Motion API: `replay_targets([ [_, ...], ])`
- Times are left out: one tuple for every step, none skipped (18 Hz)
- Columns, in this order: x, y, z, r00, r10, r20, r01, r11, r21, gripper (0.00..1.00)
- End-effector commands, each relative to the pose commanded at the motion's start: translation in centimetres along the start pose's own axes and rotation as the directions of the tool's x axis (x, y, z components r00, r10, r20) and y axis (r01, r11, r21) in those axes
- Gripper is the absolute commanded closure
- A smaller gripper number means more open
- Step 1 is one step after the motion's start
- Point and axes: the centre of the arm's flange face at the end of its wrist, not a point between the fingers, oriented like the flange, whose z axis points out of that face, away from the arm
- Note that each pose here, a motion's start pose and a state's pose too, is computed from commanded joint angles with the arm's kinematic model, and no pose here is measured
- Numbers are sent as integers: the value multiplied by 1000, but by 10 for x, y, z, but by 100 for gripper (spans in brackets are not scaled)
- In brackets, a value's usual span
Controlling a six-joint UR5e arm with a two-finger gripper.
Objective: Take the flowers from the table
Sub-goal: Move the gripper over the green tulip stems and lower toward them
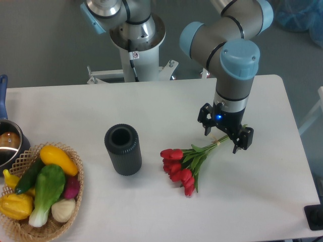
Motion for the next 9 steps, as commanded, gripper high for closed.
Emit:
replay_targets([
  [0,0,0,1000,0,2,0,1000,-1,0],
  [1,-1,1,1000,3,0,-3,1000,-2,0],
  [1,-1,1,1000,3,-1,-3,1000,-4,0],
  [1,-1,1,1000,3,-1,-3,1000,-3,0],
  [2,-1,3,1000,1,-5,-1,1000,1,0],
  [5,-1,6,1000,0,-14,0,1000,4,0],
  [9,2,14,999,-5,-32,6,1000,10,0],
  [14,4,23,999,-8,-44,9,1000,22,0],
  [20,7,25,999,-16,-45,18,999,40,0],
])
